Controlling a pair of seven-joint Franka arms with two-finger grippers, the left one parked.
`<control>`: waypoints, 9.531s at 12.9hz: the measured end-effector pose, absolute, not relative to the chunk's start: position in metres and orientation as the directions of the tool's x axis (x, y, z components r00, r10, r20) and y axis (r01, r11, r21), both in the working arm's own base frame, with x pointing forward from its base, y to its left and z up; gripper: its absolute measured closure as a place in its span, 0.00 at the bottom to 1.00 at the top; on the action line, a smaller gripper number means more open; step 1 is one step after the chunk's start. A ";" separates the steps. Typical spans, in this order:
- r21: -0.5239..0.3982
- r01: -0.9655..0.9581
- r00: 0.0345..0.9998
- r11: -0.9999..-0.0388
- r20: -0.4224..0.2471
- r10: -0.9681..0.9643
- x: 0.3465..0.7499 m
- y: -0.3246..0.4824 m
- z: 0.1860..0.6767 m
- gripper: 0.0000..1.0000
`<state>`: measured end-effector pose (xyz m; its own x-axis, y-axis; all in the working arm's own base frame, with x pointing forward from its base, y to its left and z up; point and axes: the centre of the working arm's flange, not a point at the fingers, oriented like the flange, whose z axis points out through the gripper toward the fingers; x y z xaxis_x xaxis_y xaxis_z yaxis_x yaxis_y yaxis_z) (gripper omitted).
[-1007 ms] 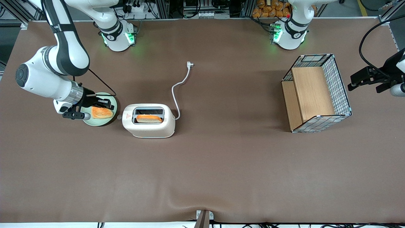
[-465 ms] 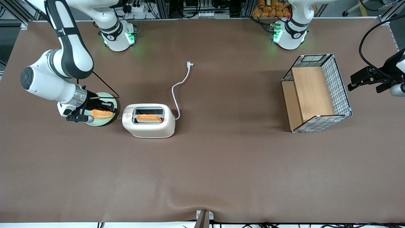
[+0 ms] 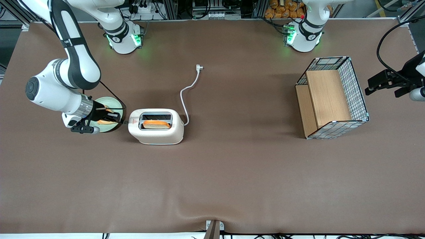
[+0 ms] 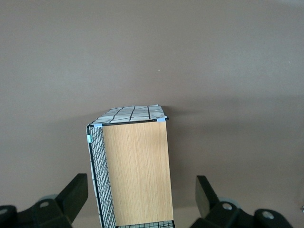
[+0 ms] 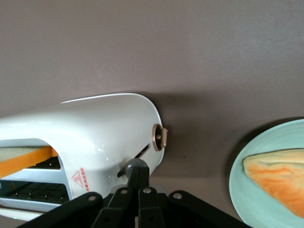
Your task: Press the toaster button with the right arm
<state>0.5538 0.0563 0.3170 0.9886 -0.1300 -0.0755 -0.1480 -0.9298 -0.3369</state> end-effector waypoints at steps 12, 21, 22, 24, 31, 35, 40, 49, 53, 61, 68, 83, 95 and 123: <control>-0.334 -0.140 0.989 -0.932 -0.089 -0.116 0.556 0.060 0.305 0.99; -0.359 -0.103 0.994 -0.927 -0.081 -0.079 0.558 0.057 0.291 0.99; -0.362 -0.104 0.993 -0.926 -0.082 -0.079 0.558 0.056 0.289 0.99; -0.364 -0.108 0.993 -0.925 -0.083 -0.083 0.558 0.056 0.286 0.99; -0.366 -0.112 0.993 -0.924 -0.084 -0.087 0.558 0.055 0.281 0.99; -0.368 -0.110 0.993 -0.923 -0.089 -0.083 0.558 0.055 0.273 0.99; -0.397 -0.100 0.994 -0.912 -0.082 -0.073 0.559 0.050 0.264 0.99; -0.396 -0.107 0.993 -0.912 -0.088 -0.078 0.559 0.050 0.256 0.99; -0.396 -0.112 0.992 -0.911 -0.095 -0.081 0.559 0.050 0.251 0.99; -0.397 -0.118 0.992 -0.910 -0.096 -0.087 0.559 0.049 0.248 0.99; -0.403 -0.122 0.991 -0.907 -0.095 -0.091 0.559 0.048 0.247 0.99; -0.406 -0.120 0.992 -0.906 -0.093 -0.090 0.560 0.048 0.247 0.99; -0.408 -0.115 0.992 -0.906 -0.091 -0.085 0.560 0.048 0.248 0.99; -0.373 0.033 0.990 -0.927 -0.114 0.082 0.608 0.011 0.331 0.71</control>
